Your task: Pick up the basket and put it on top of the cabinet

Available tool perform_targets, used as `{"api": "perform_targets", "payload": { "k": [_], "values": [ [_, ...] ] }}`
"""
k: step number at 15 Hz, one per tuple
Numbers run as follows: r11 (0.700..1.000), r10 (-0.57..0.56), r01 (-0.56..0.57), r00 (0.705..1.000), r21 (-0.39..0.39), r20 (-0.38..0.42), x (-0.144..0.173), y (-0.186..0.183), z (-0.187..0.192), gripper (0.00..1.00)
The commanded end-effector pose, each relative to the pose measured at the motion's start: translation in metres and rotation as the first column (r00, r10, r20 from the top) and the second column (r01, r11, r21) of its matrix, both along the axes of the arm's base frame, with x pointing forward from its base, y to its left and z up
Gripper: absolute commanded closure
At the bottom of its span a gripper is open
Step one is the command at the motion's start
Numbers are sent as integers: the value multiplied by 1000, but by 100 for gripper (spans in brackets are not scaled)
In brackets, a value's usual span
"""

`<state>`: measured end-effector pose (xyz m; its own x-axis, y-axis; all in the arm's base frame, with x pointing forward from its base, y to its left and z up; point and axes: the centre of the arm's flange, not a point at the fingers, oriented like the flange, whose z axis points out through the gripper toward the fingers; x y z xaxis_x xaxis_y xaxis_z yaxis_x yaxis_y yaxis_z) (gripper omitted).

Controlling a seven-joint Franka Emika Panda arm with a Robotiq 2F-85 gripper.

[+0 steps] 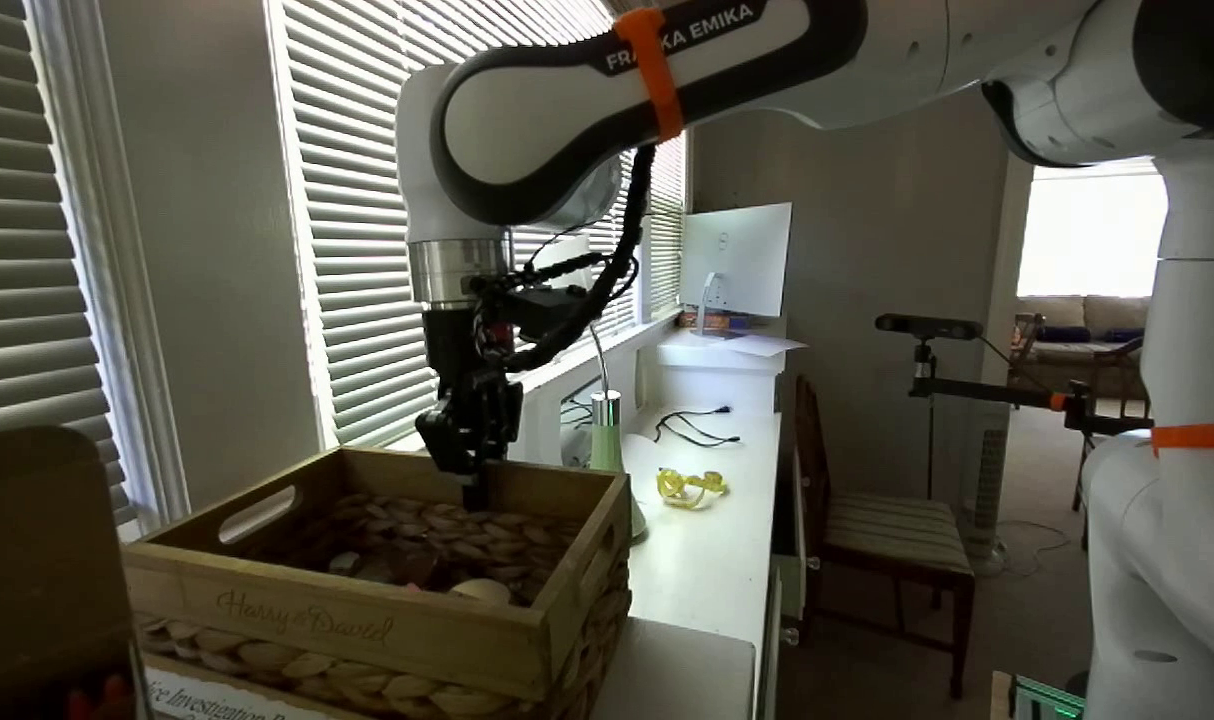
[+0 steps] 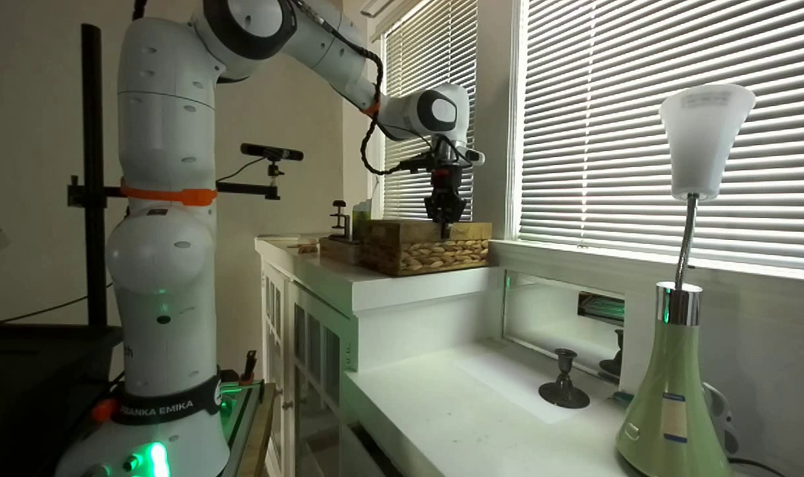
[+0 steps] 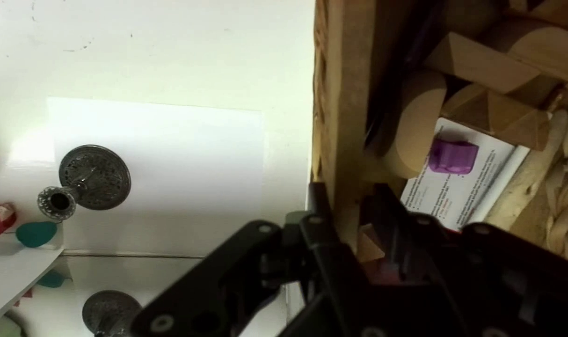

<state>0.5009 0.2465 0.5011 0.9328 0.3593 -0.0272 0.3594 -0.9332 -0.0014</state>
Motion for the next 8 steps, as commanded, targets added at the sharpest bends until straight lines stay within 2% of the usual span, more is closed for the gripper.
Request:
{"api": "perform_targets", "payload": {
  "k": [1, 6, 8],
  "values": [
    [999, 21, -20, 1000, 46, -14, -1, 4, 10, 38],
    [999, -15, 17, 999, 46, -47, -12, -4, 30, 1],
    [997, -58, 62, 995, 46, -80, -22, -17, 38, 0]
  ]
}}
